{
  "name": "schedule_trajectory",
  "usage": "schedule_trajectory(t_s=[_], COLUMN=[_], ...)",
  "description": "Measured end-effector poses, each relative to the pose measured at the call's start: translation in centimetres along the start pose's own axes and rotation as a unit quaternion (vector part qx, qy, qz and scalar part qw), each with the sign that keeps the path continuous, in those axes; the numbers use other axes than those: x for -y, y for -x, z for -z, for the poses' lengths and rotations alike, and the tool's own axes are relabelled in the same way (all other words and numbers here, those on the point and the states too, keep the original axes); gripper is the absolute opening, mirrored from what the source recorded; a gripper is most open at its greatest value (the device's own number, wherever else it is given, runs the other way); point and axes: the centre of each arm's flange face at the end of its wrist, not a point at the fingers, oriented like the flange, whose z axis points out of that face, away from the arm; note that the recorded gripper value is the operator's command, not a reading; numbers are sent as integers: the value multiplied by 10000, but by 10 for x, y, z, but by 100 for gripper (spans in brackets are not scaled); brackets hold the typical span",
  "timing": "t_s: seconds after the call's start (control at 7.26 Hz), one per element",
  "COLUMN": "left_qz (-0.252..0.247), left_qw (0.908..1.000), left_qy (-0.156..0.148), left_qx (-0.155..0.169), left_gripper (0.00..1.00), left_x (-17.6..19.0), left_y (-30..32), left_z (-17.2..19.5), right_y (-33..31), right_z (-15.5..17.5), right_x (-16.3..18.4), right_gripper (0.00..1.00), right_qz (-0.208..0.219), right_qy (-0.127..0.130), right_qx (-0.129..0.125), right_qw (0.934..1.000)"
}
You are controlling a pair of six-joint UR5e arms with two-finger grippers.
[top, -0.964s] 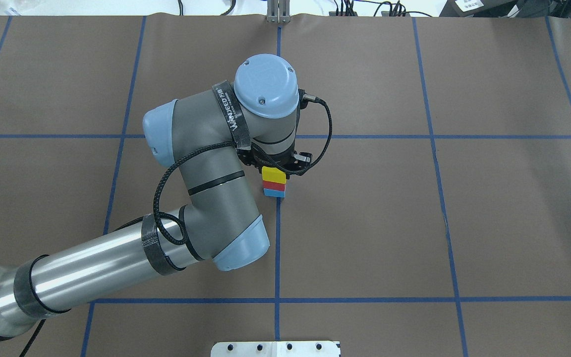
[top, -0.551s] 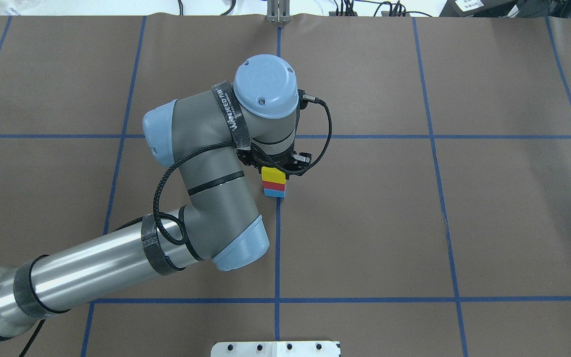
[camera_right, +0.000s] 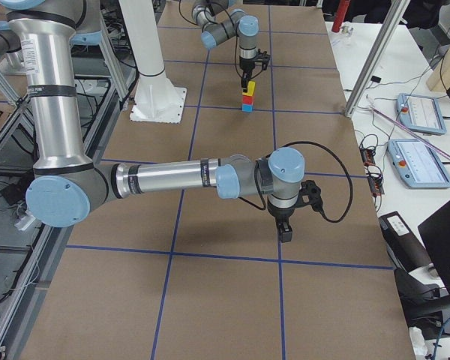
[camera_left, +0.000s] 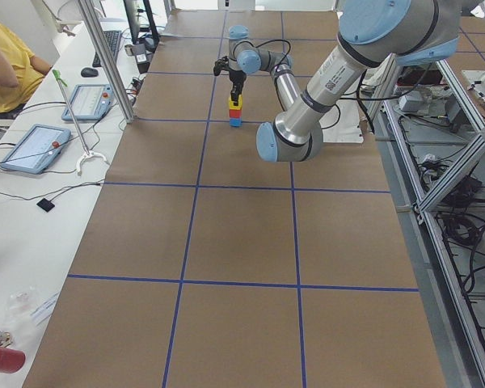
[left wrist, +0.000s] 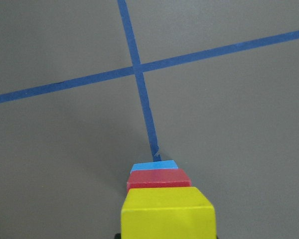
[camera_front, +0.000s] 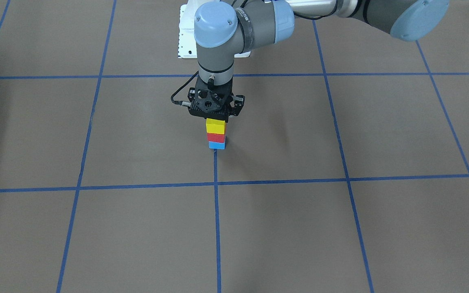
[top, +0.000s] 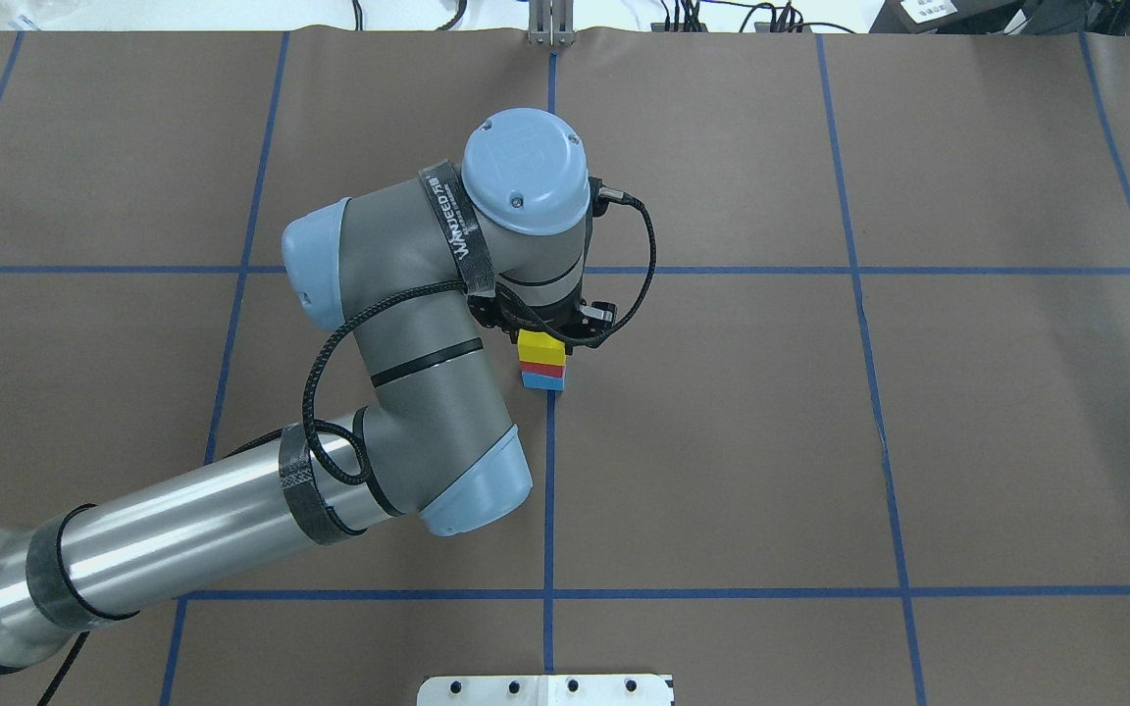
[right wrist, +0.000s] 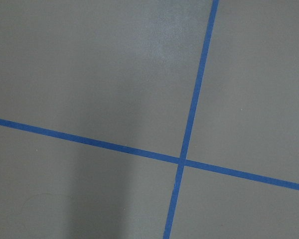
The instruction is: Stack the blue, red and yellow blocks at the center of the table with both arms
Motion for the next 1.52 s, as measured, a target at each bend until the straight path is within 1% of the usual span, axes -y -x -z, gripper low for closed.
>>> schedule_trajectory(t_s=[0.28,0.41,0.55,0.69,0.83,0.96,1.1,1.38,1.52], left_qz=[11,13,60,80,-46,-316,-634,-1150,-1252], left_qw=[10000,10000,9997,9995,9993,9987,9970,9909,9894], left_qy=[-18,-74,-192,-306,-368,-382,-360,-210,-61], left_qx=[-23,-65,-104,-98,-43,76,252,672,726], left_gripper=[100,100,100,100,100,100,100,100,100], left_x=[0,2,9,15,15,14,13,6,-6], left_y=[0,2,14,43,95,170,257,453,556], left_z=[2,8,25,46,72,99,121,159,173], right_y=[0,0,0,-1,-2,-8,-16,-38,-50], right_z=[0,0,-1,-1,1,6,14,28,32], right_x=[0,0,-1,-1,-2,-4,-7,-20,-31], right_gripper=[100,100,100,100,100,100,100,100,100], right_qz=[1,1,-3,-6,-25,-78,-155,-288,-297], right_qy=[1,4,10,12,2,-40,-97,-206,-229], right_qx=[0,0,0,0,-1,-2,-8,-42,-61], right_qw=[10000,10000,10000,10000,10000,10000,9998,9994,9993])
